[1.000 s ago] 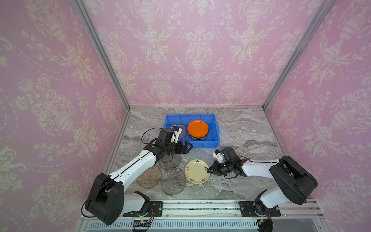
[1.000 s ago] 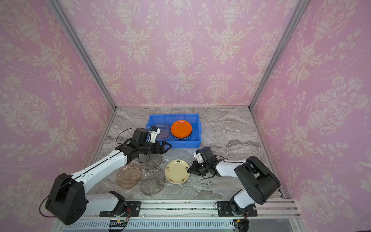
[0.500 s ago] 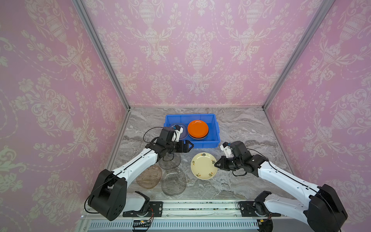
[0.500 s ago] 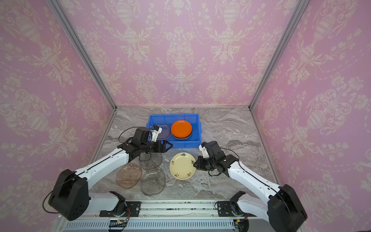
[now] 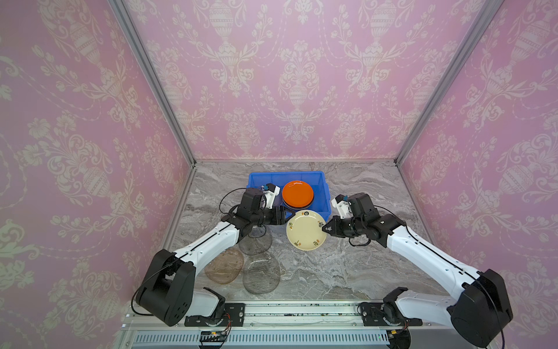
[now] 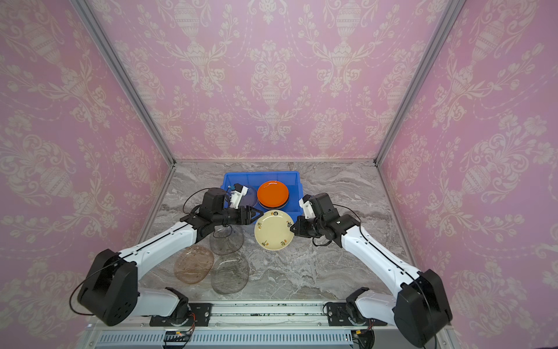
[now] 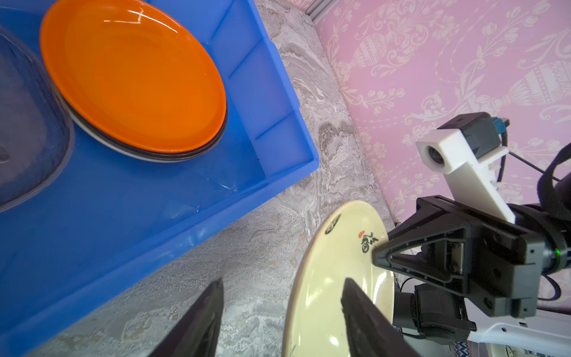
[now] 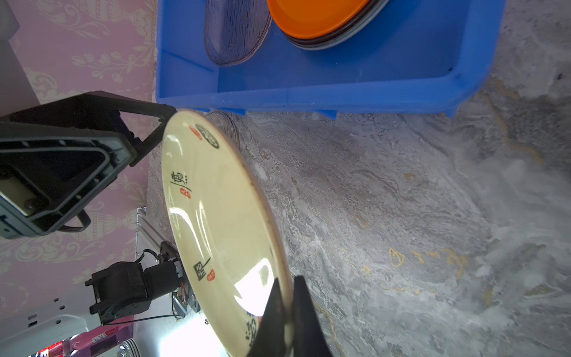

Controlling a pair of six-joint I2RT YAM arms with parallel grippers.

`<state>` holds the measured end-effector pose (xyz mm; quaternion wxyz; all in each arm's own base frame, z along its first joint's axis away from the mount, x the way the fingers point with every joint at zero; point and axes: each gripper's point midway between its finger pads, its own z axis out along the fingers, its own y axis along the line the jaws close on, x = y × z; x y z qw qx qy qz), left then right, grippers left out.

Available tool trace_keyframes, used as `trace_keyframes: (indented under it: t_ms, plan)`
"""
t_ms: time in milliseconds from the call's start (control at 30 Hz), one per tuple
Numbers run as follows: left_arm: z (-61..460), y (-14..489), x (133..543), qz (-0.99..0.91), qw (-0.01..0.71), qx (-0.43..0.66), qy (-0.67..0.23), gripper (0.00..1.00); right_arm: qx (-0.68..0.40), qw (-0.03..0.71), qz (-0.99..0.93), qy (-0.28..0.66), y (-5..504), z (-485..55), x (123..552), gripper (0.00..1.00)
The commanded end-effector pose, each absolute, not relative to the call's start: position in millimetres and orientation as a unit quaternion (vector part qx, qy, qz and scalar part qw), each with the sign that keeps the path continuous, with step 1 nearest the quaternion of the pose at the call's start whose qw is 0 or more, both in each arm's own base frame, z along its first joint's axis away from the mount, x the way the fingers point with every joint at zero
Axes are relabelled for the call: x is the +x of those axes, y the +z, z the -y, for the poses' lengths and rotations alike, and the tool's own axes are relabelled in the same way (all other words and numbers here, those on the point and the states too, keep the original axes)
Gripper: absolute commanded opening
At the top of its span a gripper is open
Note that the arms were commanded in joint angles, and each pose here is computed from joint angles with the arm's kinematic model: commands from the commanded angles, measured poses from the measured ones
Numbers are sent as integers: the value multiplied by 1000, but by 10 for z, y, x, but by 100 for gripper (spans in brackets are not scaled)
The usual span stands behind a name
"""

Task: Place the plates into the plastic bin on the countertop
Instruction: Place the plate in the plastic bin.

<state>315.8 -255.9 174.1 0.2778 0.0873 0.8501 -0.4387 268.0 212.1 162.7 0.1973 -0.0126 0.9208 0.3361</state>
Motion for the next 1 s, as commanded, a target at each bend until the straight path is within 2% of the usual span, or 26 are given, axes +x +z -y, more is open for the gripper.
trace_keyframes:
  t_ms: [0, 67, 333, 433, 500, 600, 667, 733, 767, 833, 967]
  plan:
    - [2628, 1713, 3119, -844, 262, 93, -459, 57, -32, 240, -900, 362, 1944, -2202, 2863, 0]
    - [2633, 1691, 3129, -845, 259, 92, -458, 53, -33, 245, -897, 366, 1981, -2222, 2912, 0]
    - [2592, 1685, 3227, -851, 264, 81, -447, 18, -29, 250, -895, 368, 1996, -2264, 3086, 0]
    - [2574, 1708, 3307, -854, 268, 77, -440, 1, -23, 255, -895, 366, 2001, -2258, 3196, 0]
    - [2560, 1716, 3385, -856, 273, 72, -432, 0, -17, 260, -893, 367, 2022, -2249, 3293, 0]
    - [2566, 1764, 3551, -855, 283, 67, -429, 0, -13, 269, -888, 372, 2054, -2262, 3452, 10]
    - [2583, 1811, 3696, -854, 291, 65, -426, 0, -2, 270, -893, 361, 2045, -2224, 3567, 23]
    - [2548, 1861, 3865, -858, 307, 60, -407, 0, 12, 269, -900, 344, 2022, -2139, 3652, 41]
    - [2525, 1865, 3947, -861, 313, 58, -396, 0, 24, 274, -903, 331, 2035, -2057, 3711, 46]
    - [2485, 1875, 4126, -867, 322, 53, -377, 0, 44, 290, -903, 314, 2104, -1911, 3814, 49]
    - [2469, 1800, 4449, -876, 321, 45, -356, 0, 80, 304, -900, 303, 2153, -1645, 3910, 49]
